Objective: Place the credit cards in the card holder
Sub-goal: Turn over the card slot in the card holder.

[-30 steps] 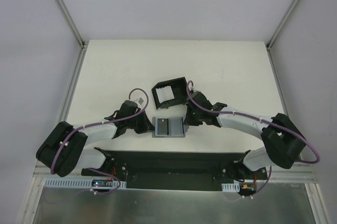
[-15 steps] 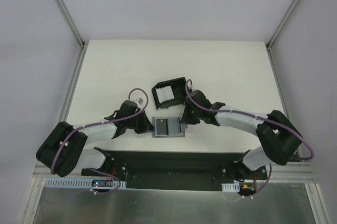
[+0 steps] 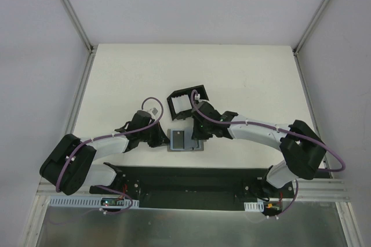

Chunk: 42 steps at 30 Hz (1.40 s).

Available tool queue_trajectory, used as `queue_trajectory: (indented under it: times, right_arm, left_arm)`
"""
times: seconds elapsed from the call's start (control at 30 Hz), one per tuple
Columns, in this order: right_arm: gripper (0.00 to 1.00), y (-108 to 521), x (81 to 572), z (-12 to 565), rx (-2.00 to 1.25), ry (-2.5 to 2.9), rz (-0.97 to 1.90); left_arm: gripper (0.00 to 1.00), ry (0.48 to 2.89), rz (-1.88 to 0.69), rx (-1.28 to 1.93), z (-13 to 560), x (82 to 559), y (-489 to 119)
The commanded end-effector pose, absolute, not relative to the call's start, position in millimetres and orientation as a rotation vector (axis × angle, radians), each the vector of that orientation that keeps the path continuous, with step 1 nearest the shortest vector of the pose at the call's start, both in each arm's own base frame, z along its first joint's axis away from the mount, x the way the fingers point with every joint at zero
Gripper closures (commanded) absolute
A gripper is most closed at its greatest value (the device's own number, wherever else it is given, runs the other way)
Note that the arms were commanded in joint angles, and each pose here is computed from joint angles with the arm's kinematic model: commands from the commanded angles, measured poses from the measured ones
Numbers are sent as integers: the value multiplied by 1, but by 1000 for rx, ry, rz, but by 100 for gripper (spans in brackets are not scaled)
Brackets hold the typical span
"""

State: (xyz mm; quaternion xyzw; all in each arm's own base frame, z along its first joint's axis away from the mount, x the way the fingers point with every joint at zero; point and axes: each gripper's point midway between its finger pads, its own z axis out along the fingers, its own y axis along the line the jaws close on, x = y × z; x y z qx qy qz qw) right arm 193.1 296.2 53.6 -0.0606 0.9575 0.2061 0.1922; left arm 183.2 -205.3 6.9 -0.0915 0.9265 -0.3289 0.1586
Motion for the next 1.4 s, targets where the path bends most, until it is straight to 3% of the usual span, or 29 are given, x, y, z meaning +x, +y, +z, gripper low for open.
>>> queue_trajectory:
  times: [0.0,0.5,1.03,1.37]
  right_arm:
    - [100,310,191,68,-243,2680,526]
    - [99,392,186,75,-348,2645,948]
    - [99,329,208,85,-90,2477,1047]
    - [100,328,218,66,-5,2442,1130]
  left_arm:
    - [100,2838,-676,-272,-34,148,-168]
    - [100,2841,-673,-280,-36,147,-167]
    - [100,2857,-681,-272,-39,141,-166]
    - [100,2876,-683,-269,-40,140,-167]
